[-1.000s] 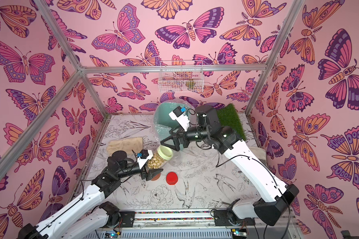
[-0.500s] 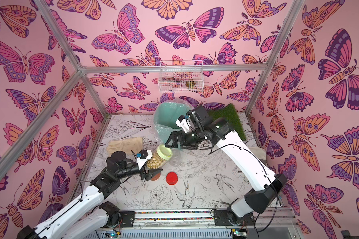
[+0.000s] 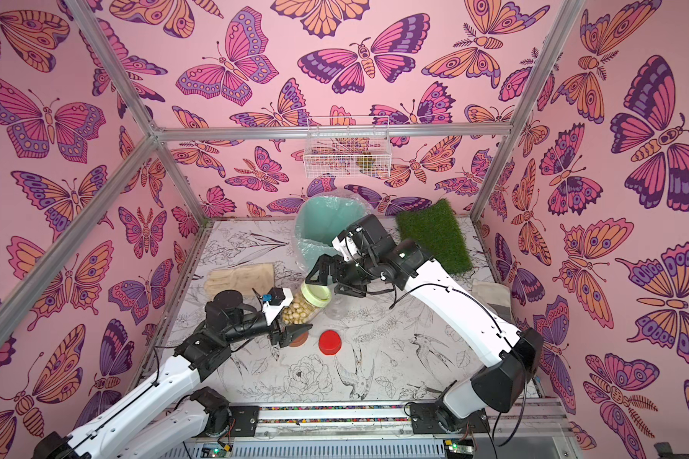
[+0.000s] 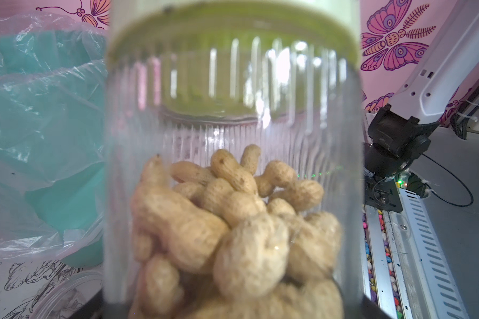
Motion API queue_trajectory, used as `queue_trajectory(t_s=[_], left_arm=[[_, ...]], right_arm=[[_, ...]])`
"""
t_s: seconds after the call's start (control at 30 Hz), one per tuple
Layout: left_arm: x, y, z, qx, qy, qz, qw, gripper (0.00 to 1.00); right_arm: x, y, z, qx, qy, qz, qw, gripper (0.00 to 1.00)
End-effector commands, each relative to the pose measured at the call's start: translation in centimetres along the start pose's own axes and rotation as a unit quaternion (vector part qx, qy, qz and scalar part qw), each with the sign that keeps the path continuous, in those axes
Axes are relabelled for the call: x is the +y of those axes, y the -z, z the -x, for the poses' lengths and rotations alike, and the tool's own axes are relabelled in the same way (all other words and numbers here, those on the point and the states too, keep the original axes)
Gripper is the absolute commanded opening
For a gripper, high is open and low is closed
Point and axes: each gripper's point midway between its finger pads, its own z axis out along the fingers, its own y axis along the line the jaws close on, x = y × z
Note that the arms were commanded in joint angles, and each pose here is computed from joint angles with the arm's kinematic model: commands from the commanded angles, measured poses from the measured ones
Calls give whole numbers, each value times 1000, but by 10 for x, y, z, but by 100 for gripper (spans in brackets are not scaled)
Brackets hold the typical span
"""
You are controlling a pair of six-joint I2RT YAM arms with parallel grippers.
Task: Empty moldy peanuts from jars
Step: Unscrew the lid from the jar.
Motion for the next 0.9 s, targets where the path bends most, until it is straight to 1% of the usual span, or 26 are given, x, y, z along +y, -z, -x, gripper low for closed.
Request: queue_trajectory(t_s=[0.0, 0.23, 0.53, 0.87], left_arm=[[4, 4, 23, -37, -31, 10, 999, 0], [4, 5, 22, -37, -31, 11, 999, 0], [3, 5, 21, -37, -29, 10, 999, 0], [3, 4, 22, -37, -29, 9, 999, 0]], right_arm=[[19, 4, 3, -17, 7, 27, 999, 99], [18, -1, -6, 3, 11, 25, 1000, 99], [23, -10, -19, 36, 40, 21, 998, 100], [17, -17, -21, 49, 48, 11, 998, 73]])
